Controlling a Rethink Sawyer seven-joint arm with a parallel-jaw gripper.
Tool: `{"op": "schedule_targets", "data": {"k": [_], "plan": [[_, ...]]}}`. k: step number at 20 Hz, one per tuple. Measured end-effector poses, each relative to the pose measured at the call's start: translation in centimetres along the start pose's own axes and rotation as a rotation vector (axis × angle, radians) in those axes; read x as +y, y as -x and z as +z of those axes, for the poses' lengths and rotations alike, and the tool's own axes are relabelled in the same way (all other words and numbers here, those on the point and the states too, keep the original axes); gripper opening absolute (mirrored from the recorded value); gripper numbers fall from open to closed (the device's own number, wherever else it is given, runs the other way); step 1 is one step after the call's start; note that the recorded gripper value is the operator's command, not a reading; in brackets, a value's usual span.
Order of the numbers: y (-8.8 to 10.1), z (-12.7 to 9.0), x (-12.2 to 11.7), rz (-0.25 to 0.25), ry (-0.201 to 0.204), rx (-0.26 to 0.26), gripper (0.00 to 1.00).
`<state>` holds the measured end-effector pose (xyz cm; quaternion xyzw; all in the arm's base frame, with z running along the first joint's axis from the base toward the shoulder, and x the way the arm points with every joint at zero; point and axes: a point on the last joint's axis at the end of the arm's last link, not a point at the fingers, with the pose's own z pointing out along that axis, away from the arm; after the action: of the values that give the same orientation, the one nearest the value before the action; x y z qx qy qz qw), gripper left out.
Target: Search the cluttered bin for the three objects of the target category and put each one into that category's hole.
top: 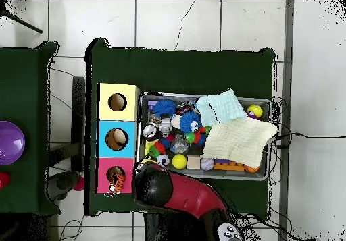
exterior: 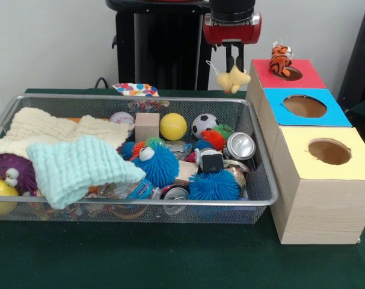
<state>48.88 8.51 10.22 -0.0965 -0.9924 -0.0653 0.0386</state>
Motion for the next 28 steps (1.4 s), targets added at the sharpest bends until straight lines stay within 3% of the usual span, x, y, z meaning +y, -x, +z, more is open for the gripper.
{"op": "schedule_targets", "data": {"k": [13,22,28], "plan": [[0.2,-0.2,0.0,0.011,0.004,0.004,0.0],[-0.2,-1.0,0.1,0.022,0.017,0.075,0.0],[0.4,-1.2,-0.3,0.072,0.039,0.078,0.0]]}}
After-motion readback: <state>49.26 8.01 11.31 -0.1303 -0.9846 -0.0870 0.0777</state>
